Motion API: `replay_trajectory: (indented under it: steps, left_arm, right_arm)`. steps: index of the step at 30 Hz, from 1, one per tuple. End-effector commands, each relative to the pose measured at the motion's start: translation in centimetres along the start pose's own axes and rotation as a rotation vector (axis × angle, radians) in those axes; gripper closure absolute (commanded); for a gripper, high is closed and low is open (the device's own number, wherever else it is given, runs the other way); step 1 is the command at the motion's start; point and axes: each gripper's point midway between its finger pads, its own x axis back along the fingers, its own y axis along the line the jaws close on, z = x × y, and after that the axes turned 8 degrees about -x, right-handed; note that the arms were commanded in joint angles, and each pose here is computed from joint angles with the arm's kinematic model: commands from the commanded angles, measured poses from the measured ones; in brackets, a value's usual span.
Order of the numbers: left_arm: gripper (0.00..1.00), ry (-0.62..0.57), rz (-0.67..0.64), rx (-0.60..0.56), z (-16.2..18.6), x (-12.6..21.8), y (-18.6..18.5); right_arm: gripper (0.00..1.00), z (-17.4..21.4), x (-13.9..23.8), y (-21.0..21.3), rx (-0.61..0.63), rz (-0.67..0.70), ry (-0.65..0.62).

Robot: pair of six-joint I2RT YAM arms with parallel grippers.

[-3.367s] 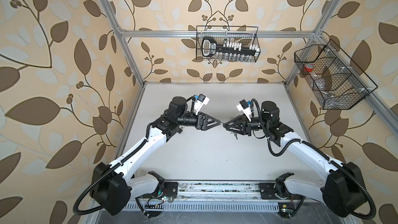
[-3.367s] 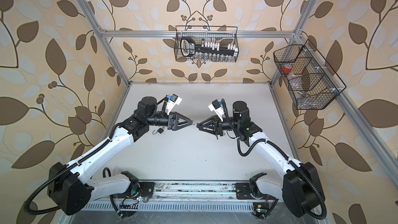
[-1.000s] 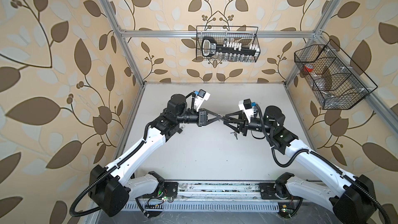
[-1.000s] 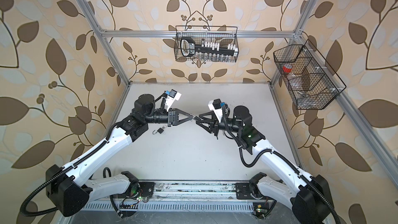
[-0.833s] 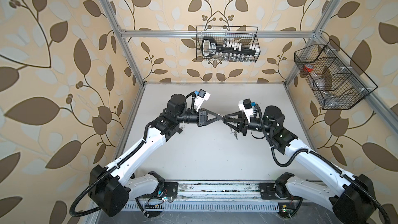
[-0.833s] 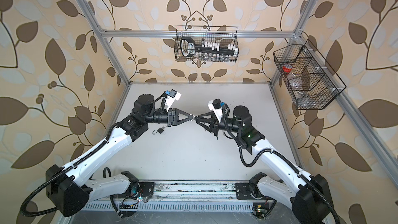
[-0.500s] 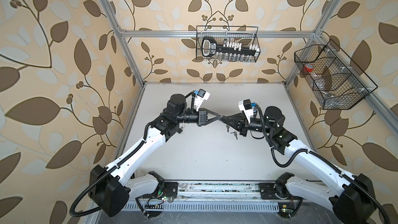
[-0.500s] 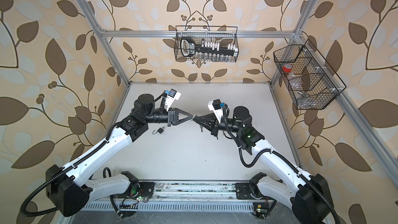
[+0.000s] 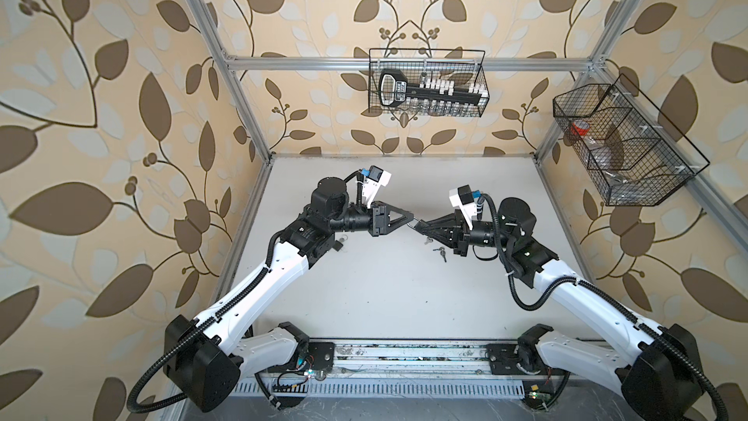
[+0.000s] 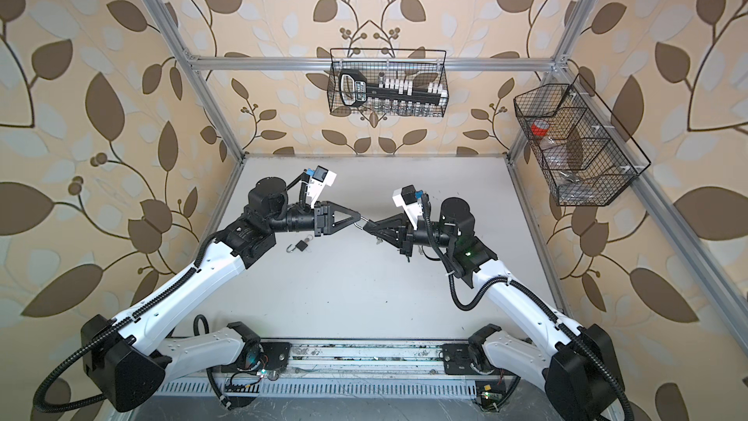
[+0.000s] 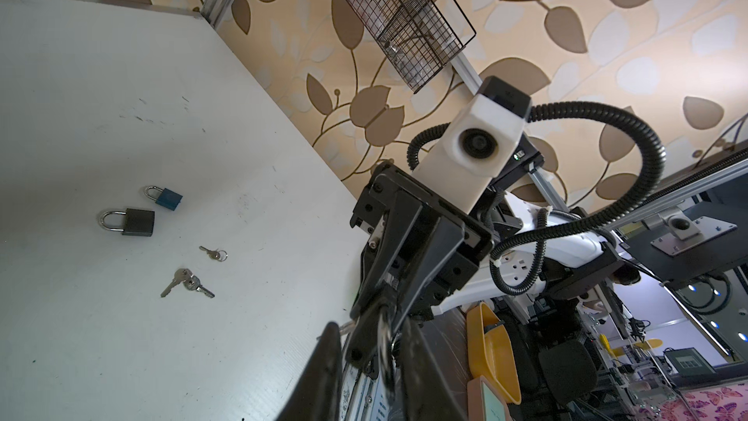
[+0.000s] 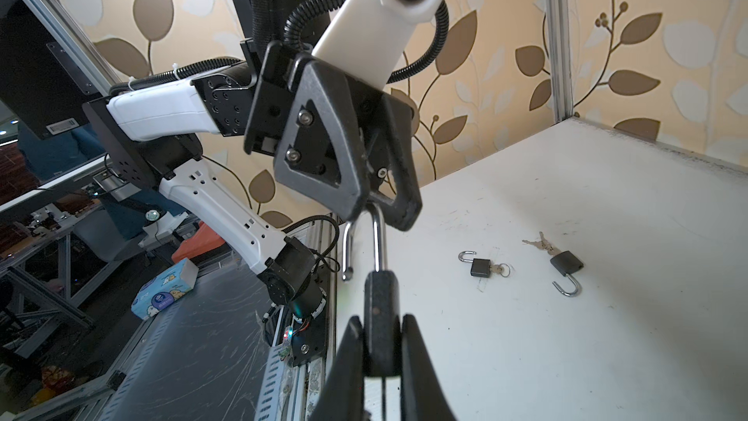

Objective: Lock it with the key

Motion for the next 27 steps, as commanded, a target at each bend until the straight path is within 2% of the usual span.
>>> replay_trajectory:
  steps: [1, 9, 20, 21, 22, 23, 27]
  left_arm:
    - [0.75, -0.029, 0.015, -0.067, -0.70, 0.47, -1.41]
    - [0.74, -0.010, 0.046, -0.065, -0.51, 0.17, -1.57]
    - [0.84, 0.003, 0.058, -0.060, -0.25, -0.07, -1.44]
    - [0.82, 0.004, 0.057, -0.059, -0.21, -0.07, -1.40]
    - [0.75, 0.006, 0.058, -0.058, -0.17, -0.07, -1.40]
    - [0.73, 0.008, 0.058, -0.057, -0.08, -0.12, -1.35]
    - [0.72, 0.007, 0.058, -0.060, -0.16, -0.09, -1.39]
  right_arm:
    - [1.00, -0.48, 0.69, 0.96, 0.018, -0.032, -0.019]
    - [1.00, -0.51, 0.67, 1.51, 0.005, -0.071, -0.004]
    - [1.00, -0.57, 0.47, 1.63, -0.008, -0.093, 0.006]
    - [1.00, -0.59, 0.43, 1.65, -0.013, -0.095, 0.008]
    - [1.00, -0.71, 0.40, 1.67, -0.014, -0.096, 0.006]
    - [1.00, -0.77, 0.39, 1.70, -0.017, -0.098, 0.005]
    - [1.00, -0.94, 0.35, 1.87, -0.021, -0.106, 0.005]
